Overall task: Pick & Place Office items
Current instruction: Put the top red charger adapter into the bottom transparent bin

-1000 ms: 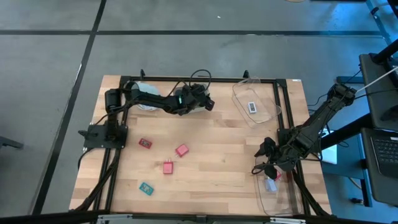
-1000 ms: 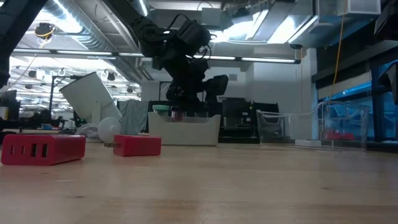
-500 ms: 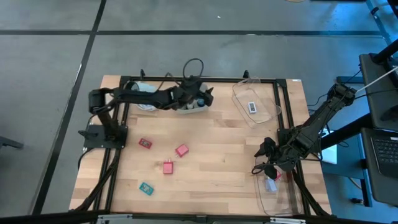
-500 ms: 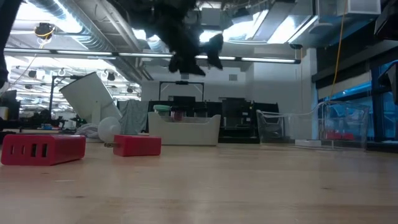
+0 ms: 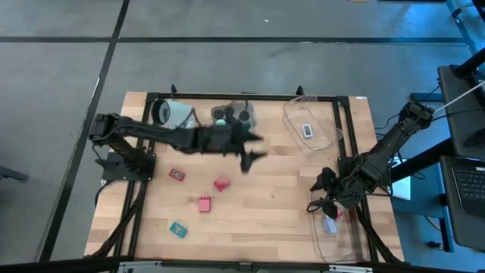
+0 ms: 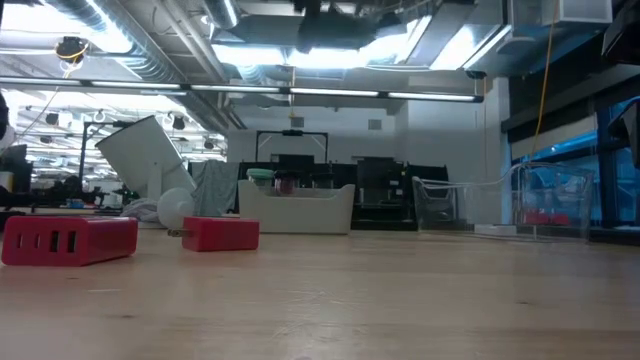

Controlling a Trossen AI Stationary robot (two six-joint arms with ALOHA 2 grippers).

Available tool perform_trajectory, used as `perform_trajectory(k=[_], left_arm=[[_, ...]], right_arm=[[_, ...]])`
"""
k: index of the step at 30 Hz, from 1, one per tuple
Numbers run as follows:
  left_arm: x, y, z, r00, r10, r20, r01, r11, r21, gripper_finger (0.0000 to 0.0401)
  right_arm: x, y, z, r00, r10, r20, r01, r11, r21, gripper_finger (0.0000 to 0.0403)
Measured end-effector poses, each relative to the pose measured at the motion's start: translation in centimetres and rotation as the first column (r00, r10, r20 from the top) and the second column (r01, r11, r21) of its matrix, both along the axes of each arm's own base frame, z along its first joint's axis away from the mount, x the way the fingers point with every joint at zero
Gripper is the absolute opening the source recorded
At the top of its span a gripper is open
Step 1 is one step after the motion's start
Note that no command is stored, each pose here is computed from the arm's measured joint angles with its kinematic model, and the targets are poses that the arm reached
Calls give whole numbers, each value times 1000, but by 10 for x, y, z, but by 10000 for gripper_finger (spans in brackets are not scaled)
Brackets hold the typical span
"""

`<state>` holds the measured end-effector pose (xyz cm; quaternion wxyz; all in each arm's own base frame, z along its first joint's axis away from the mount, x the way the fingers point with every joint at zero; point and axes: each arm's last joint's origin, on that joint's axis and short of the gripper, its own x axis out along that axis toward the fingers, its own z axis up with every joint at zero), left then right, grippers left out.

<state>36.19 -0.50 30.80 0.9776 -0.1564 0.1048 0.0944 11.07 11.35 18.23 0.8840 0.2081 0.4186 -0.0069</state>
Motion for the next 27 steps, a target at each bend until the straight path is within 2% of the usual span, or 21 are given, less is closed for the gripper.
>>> perform_trajectory(k=[5, 12, 17, 27], left_arm=[[1, -62, -11, 991, -133, -29, 134, 991, 1, 301], [-8, -123, -28, 988, -139, -65, 142, 989, 46, 299], [-10, -149, -45, 989, -113, -92, 117, 992, 39, 301], [-9, -181, -84, 978, -133, -160, 120, 989, -88, 301]], right_arm=[[0, 0, 0, 1000, 0, 0, 0, 1000, 0, 286], [0, 0, 0, 1000, 0, 0, 0, 1000, 0, 286], [0, 0, 0, 1000, 0, 0, 0, 1000, 0, 286], [0, 0, 0, 1000, 0, 0, 0, 1000, 0, 286]])
